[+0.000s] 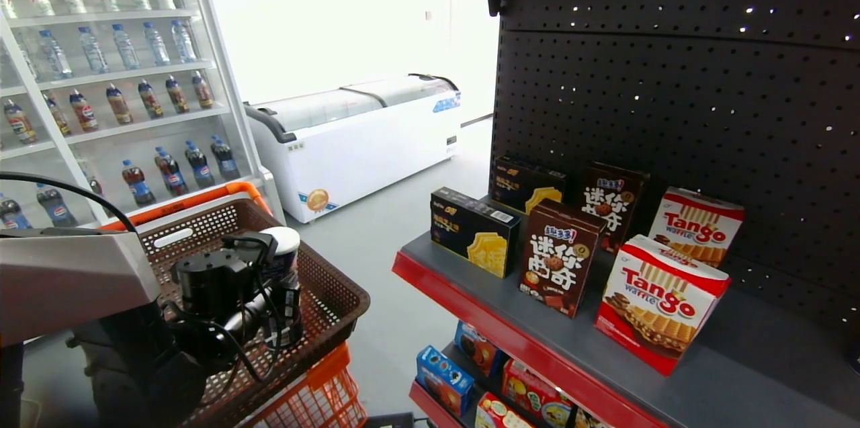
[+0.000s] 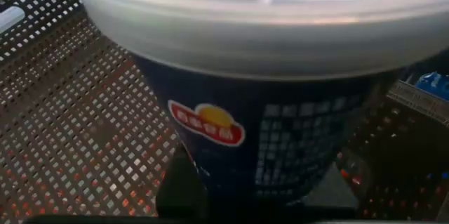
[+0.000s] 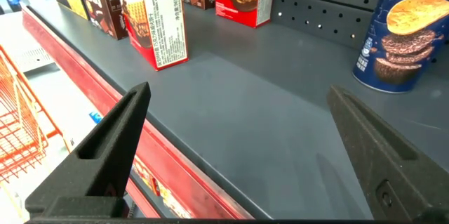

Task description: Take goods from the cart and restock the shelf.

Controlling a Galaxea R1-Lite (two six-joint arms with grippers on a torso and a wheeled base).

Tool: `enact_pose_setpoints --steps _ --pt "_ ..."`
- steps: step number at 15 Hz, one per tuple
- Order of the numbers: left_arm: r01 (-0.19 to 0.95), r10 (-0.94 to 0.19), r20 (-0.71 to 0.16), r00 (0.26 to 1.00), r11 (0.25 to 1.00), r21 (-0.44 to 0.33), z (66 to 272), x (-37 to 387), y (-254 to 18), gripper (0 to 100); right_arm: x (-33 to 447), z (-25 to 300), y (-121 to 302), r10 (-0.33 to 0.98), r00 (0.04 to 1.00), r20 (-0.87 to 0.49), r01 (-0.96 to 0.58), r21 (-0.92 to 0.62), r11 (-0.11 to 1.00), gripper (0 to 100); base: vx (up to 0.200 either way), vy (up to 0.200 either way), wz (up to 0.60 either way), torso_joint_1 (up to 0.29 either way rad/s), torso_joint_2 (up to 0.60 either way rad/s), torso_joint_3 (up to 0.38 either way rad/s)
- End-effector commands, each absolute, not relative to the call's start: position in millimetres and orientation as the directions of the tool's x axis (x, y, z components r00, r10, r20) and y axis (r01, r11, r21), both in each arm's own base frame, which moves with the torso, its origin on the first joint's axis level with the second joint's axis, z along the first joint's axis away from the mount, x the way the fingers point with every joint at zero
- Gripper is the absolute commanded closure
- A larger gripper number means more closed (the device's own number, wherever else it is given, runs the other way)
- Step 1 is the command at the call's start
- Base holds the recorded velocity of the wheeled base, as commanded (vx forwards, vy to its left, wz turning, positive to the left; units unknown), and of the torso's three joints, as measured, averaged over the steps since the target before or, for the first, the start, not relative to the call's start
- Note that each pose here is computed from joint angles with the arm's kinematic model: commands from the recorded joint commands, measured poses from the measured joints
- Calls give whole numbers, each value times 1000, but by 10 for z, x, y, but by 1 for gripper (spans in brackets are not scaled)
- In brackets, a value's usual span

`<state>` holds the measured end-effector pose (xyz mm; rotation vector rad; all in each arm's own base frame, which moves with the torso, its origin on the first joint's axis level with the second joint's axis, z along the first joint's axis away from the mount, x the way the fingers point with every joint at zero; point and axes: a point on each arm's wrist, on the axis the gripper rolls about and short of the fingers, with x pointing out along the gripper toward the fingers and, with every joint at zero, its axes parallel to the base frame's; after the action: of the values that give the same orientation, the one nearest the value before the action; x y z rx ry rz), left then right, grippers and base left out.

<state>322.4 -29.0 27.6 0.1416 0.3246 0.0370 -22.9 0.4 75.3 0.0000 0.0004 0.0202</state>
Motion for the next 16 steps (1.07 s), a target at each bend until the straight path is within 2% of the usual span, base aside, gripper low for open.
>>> enact_pose_setpoints --steps 1,3,4,5,7,8,9,12,13,14,16 --pt "-15 64 -334 940 989 149 255 3213 -290 100 -228 753 4 21 1000 -2 -21 0 1000 0 0 0 0 0 0 0" --pt "-17 70 -350 934 988 152 278 3202 -311 100 -228 753 4 21 1000 -2 -21 0 1000 0 0 0 0 0 0 0" --pt "-22 60 -318 946 992 122 509 3171 -338 100 -228 753 4 21 1000 -2 -21 0 1000 0 0 0 0 0 0 0" --pt "-20 49 -308 950 995 96 623 3136 -358 100 -228 753 4 21 1000 -2 -21 0 1000 0 0 0 0 0 0 0" --pt "2 9 -322 947 999 35 994 2955 -400 100 -228 753 4 20 1000 -2 -20 0 1000 0 0 0 0 0 0 0" --pt "34 -23 -340 940 999 28 1102 2887 -436 100 -228 753 4 21 1000 -2 -21 0 1000 0 0 0 0 0 0 0" --pt "123 -112 -389 914 992 2 1362 2642 -448 100 -228 753 4 20 1000 -2 -20 0 1000 0 0 0 0 0 0 0" --pt "200 -189 -384 904 980 -11 1705 2170 -449 100 -228 753 4 21 1000 -2 -21 0 1000 0 0 0 0 0 0 0" --pt "208 -195 -377 906 978 -6 1727 2124 -453 100 -228 753 4 21 1000 -2 -21 0 1000 0 0 0 0 0 0 0" --pt "226 -213 -327 921 974 3 1846 2007 -458 100 -228 753 4 20 1000 -2 -20 0 1000 0 0 0 0 0 0 0" --pt "291 -287 -252 924 957 -25 2002 1859 -367 100 -228 753 4 20 1000 -2 -20 0 1000 0 0 0 0 0 0 0"
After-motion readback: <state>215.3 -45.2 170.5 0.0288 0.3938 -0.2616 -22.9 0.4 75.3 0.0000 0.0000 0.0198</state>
